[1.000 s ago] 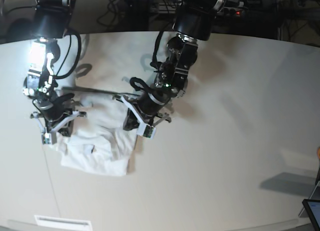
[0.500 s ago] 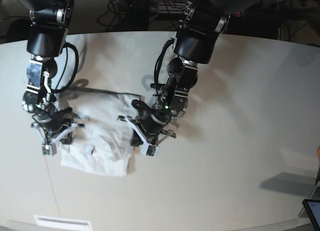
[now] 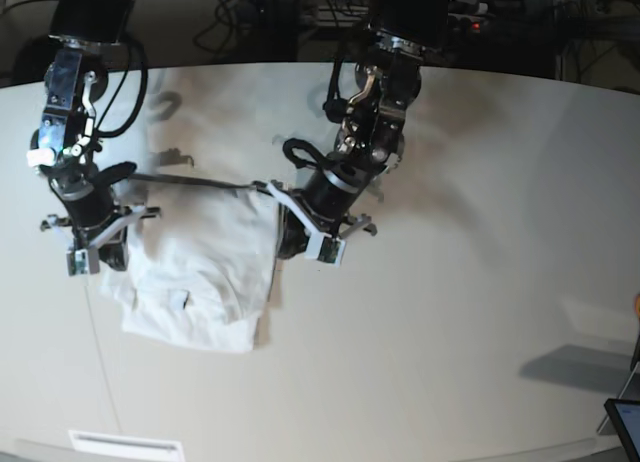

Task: Fold the T-shirt properly
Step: 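Move both grippers to the shirt's collar edge and straighten it, then release the shirt and lift both grippers away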

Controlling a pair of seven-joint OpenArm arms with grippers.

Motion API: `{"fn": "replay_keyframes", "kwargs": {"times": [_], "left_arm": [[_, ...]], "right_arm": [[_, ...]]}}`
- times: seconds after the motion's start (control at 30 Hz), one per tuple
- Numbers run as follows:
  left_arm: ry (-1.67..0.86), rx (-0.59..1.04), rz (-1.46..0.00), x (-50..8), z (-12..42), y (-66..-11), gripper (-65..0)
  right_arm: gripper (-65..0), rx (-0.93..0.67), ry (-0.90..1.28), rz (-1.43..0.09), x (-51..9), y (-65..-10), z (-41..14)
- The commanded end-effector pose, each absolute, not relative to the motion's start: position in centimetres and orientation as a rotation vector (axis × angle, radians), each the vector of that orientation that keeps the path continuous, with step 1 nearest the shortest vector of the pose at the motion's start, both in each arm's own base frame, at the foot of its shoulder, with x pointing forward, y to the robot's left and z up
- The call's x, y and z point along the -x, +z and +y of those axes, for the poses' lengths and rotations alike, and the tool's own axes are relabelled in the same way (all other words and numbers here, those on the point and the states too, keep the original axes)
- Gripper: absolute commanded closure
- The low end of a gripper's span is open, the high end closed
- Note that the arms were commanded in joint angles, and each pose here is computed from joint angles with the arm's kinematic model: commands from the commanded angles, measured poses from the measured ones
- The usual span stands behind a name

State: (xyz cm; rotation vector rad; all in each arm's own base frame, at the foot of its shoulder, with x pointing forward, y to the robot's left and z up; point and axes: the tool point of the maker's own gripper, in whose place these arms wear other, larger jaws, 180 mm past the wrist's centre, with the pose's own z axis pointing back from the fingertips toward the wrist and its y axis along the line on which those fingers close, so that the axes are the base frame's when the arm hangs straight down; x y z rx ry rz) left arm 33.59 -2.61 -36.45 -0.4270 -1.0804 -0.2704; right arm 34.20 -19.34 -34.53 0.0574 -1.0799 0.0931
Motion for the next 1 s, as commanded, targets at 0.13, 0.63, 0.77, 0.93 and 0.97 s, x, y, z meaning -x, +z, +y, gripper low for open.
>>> {"fn": "replay_keyframes", "kwargs": {"times": [0.13,0.63,0.77,0.93,0.97], "left_arm": [[-0.222,0.388,-1.128,-34.4,-0.5,-35.5,0.0],[-0.137,0.337,-0.95,-33.9,1.8,-40.6,0.0],[-0.165,0.359,-0.904,-33.1,0.3,-41.1,0.0],[-0.263,0.415,-0.895,-31.8,-3.5,-40.7,0.0],[-0.269,0.423,-0.893,-31.6,-3.9,-40.7,0.0]], "right_arm": [[-0.4,-0.037,0.076,-1.093,-33.1,-34.3,-20.3],[-0.4,0.023,-0.111,-0.954,-30.2,-38.5,-25.9],[-0.4,0.005,-0.127,-0.91,-29.6,-40.3,-25.7],[-0.4,-0.001,-0.133,-0.884,-29.1,-41.2,-25.7],[-0.4,-0.002,-0.133,-0.884,-29.0,-41.2,-25.6]]}}
